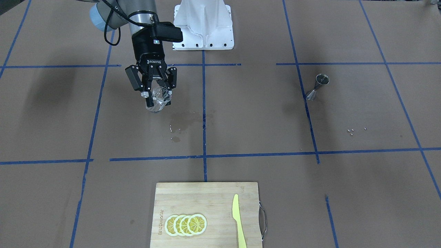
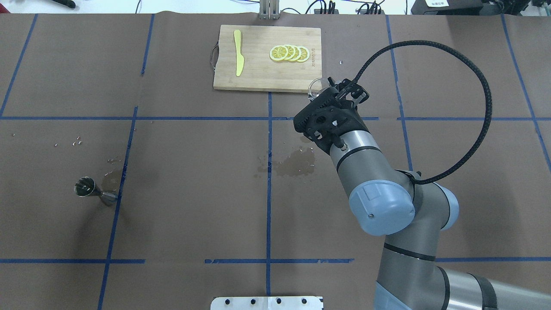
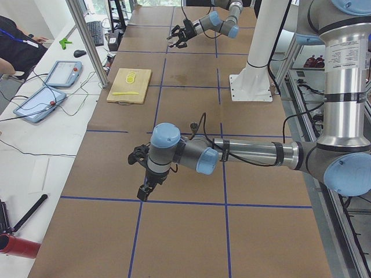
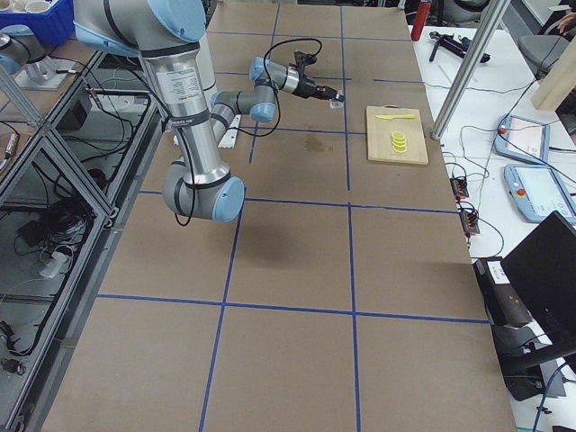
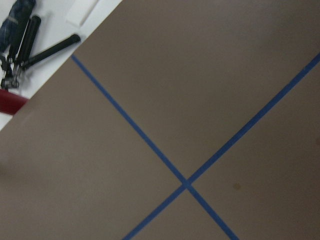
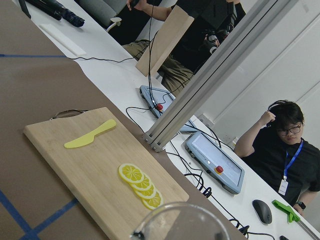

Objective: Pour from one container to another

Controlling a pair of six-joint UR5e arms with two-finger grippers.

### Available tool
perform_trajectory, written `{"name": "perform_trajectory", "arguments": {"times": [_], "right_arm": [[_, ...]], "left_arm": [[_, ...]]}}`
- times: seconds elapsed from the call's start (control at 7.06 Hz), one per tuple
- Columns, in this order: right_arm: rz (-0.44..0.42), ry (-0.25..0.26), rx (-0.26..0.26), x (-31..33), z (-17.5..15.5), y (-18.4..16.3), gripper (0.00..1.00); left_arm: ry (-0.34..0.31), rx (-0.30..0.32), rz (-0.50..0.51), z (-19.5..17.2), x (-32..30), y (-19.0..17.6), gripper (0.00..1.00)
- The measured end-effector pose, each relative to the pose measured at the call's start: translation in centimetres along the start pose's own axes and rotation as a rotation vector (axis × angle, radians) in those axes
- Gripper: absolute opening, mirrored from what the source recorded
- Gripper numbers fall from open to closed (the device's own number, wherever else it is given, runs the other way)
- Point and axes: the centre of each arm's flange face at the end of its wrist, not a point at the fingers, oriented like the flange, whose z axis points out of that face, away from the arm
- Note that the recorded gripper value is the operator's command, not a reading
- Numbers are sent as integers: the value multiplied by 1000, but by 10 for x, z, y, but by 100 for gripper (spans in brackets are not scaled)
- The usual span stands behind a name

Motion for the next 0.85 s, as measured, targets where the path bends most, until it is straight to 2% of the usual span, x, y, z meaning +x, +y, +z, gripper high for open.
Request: {"name": "perform_trajectory", "arguments": {"times": [0.14, 0.28, 0.43, 0.57, 0.85], "right_arm": [[0, 0, 0, 0, 0, 0, 0], [0, 0, 0, 0, 0, 0, 0], [0, 0, 0, 0, 0, 0, 0], [2, -1, 1, 0, -1, -1, 0], [9, -1, 6, 5, -4, 0, 0]], "left_arm": [[29, -69, -65, 12, -12, 13, 100], [93, -108, -127, 29, -22, 28, 100], [179, -109, -176, 39, -23, 42, 100], [237, -94, -210, 40, -23, 53, 100], [260, -62, -231, 31, -28, 55, 100]]}}
